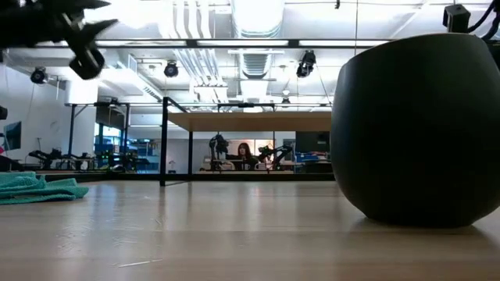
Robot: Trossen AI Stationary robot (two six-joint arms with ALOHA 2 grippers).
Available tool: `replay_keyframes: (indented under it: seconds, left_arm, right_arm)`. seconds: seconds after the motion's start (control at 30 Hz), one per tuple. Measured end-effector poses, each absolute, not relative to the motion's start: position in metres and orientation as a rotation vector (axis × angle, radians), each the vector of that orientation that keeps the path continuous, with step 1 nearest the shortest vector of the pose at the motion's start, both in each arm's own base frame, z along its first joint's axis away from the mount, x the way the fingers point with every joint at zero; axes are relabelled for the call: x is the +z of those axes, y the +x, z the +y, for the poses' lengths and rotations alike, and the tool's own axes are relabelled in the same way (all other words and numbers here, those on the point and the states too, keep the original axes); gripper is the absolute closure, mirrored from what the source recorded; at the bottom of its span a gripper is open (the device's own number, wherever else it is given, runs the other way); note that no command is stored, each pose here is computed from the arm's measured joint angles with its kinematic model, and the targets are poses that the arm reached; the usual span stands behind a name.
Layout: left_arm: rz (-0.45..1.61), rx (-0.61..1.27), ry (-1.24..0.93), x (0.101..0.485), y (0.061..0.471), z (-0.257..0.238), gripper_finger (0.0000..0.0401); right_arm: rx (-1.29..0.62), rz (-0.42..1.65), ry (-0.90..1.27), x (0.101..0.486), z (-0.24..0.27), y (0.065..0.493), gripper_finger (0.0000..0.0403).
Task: Stack small to large cups/mugs on shelf
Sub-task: Put the yellow cup on the shelf
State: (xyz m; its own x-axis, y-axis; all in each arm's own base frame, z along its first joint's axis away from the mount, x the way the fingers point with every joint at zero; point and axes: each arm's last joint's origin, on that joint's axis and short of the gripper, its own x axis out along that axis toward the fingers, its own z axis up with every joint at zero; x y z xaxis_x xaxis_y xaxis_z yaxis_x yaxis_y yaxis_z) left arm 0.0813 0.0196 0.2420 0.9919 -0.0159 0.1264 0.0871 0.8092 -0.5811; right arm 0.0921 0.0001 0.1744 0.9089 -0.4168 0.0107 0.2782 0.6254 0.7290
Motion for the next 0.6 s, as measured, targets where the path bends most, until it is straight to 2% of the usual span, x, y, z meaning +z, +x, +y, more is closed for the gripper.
replay_keyframes:
  seconds: [0.17,0.33,0.47,0.6]
  left_arm:
    - [0.006,-0.115,-0.584,0.300,0.060,0.009,0.0312]
    - [0.318,-0.083,-0.561,0.342,0.028,-0.004,0.0312]
    - [0.581,-0.023,-0.527,0.364,0.009,-0.011,0.0312]
    - [0.777,0.021,-0.542,0.375,0.009,-0.009,0.0312]
  right_arm:
    - [-0.401,-0.188,0.812,0.174,0.000,0.092,0.0332]
    - [-0.398,-0.196,0.850,0.174,0.000,0.092,0.0331]
    - [-0.389,-0.216,0.945,0.174,0.000,0.092,0.0333]
    - [-0.377,-0.224,1.003,0.174,0.000,0.092,0.0334]
